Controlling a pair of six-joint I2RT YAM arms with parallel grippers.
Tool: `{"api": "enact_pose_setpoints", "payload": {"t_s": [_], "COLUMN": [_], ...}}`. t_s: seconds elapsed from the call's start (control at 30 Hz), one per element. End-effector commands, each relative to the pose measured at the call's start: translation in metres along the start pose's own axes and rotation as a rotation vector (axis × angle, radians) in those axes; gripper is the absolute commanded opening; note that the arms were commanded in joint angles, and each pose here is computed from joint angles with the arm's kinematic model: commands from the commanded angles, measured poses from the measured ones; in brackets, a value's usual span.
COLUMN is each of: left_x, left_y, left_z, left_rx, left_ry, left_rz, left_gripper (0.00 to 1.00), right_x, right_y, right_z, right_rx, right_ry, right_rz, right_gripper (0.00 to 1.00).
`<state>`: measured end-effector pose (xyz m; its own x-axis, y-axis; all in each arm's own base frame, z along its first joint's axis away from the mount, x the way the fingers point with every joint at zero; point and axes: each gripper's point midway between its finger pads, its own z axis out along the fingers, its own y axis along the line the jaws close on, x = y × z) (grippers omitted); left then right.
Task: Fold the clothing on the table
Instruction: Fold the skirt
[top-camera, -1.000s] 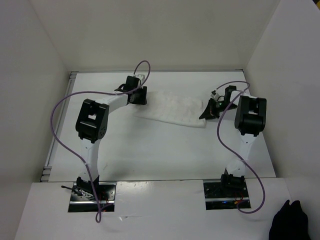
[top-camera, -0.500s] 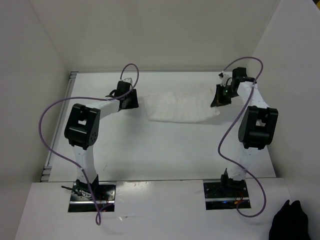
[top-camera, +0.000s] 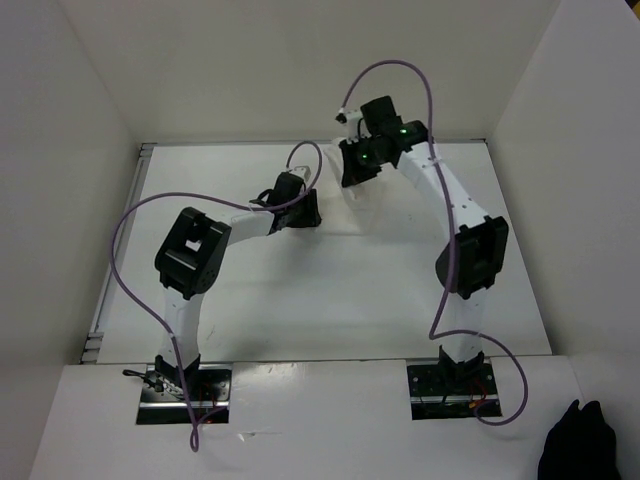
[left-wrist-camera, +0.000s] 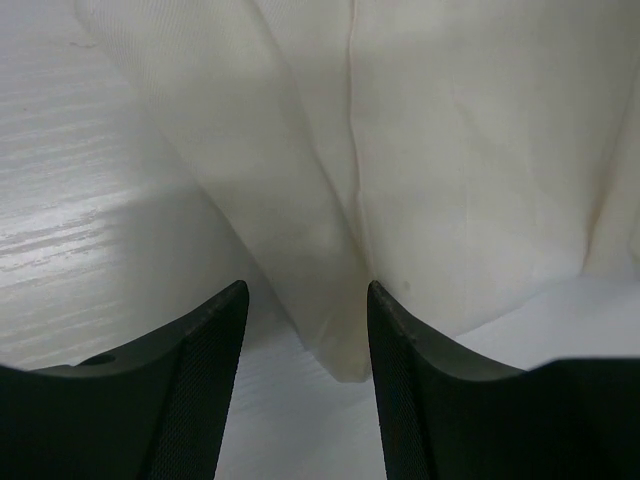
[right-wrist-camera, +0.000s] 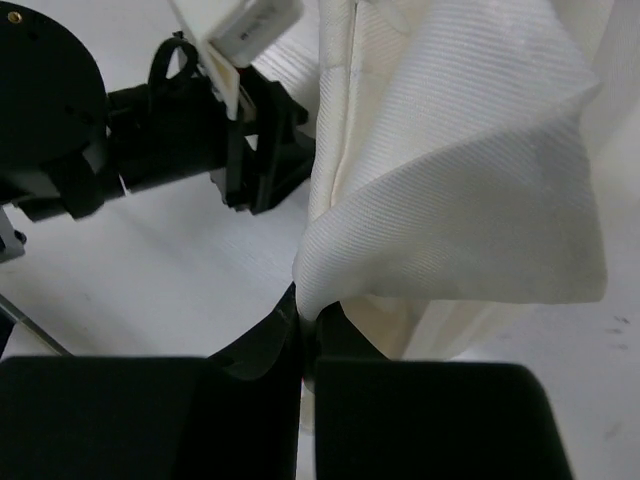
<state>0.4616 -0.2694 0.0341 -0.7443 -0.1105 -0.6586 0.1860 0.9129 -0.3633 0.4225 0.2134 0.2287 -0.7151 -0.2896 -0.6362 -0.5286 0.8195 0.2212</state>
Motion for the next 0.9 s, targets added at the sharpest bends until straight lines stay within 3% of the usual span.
{"api": "enact_pose_setpoints", "payload": {"t_s": [0.0,0.23,0.47,0.63,0.87], "left_x": [0.013,0.016,0.012,0.0,0.013], "left_y": [0.01,0.005,0.002,-0.004,0.0], "left_z": [0.012,0.012,0.006,-0.002,-0.006], "left_rx": [-0.018,-0.012,-0.01,0.003,-0.001], "left_ry": [0.056,0.059,0.055,0.028,0.06], "left_rz": [-0.014,-0.026,-0.025,-0.033,-0.035], "left_gripper": [0.59,0.59,0.59,0.59,0.59], "right_x": [-0.005,0.005,0.002,0.021,0.039], "right_y": [0.011,0.025,0.02,0.009,-0.002], "right_z": [0.029,0.094,0.089,0.086,0.099], "right_rx": [0.01,0.056,0.148,0.202,0.238], "right_ry": [0.034,0.11,0.075,0.099,0.149], "right_rz": [-0.004,-0.029,-0.049,-0.067,-0.075], "right_gripper": [0.0,0.0,0.0,0.0,0.0]}}
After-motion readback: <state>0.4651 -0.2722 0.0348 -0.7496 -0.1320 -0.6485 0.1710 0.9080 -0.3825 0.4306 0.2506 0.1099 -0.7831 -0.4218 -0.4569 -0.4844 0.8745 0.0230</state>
